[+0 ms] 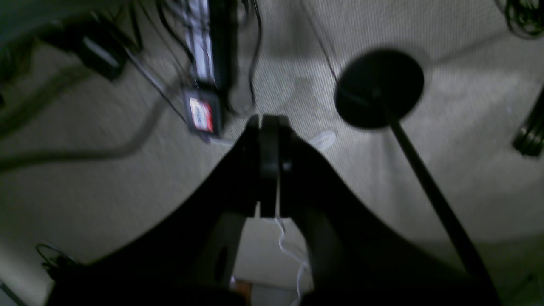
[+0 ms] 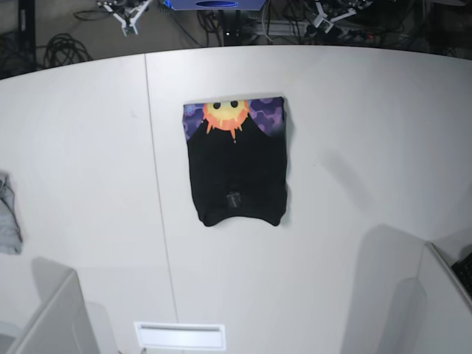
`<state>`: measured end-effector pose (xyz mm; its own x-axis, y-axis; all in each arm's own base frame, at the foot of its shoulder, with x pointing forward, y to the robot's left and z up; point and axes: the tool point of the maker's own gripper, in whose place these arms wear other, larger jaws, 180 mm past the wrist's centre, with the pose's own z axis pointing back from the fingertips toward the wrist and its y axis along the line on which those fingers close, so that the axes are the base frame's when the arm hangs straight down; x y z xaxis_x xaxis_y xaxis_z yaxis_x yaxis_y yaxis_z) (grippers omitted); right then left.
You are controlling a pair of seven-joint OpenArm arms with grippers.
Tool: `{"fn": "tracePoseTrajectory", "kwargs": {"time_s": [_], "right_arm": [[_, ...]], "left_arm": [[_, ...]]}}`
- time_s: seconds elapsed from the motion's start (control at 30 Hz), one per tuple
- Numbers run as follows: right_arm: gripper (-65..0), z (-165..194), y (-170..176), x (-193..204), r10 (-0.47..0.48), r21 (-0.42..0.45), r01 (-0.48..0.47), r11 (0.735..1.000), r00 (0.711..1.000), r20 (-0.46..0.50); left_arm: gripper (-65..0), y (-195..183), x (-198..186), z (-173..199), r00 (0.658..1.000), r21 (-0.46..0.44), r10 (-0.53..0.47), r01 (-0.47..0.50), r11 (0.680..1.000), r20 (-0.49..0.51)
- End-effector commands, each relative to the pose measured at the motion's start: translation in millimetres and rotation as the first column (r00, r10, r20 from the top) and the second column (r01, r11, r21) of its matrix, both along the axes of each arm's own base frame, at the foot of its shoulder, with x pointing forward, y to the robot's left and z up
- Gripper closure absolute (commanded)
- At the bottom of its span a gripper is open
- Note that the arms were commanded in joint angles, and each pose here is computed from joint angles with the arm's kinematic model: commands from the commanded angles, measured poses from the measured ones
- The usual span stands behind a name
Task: Fold the T-shirt properly
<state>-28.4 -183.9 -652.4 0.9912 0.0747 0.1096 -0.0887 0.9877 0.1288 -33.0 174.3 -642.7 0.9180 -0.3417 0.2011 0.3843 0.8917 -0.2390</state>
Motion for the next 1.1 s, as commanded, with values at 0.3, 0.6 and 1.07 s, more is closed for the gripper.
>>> {"fn": "tracePoseTrajectory", "kwargs": {"time_s": [0.3,0.6,1.07], "right_arm": [[0.0,0.2,14.9,-18.2,0.157,0.039,-0.156,0.987,0.987,-0.035],[0.0,0.0,15.3,-17.6,0.155,0.038,-0.154,0.987,0.987,-0.035],[0.0,-1.8,59.8,-12.1,0.148,0.103,-0.146,0.984,0.989,-0.011]], "left_arm": [[0.0,-27.2,17.3,-6.8,0.996,0.047,-0.016,0.012,0.999,0.085],[0.0,-37.5,26.8,-7.8,0.995,0.037,-0.015,0.012,0.999,0.098],[0.0,-32.6,17.6,-7.5,0.996,0.043,-0.018,0.014,0.999,0.085]]}}
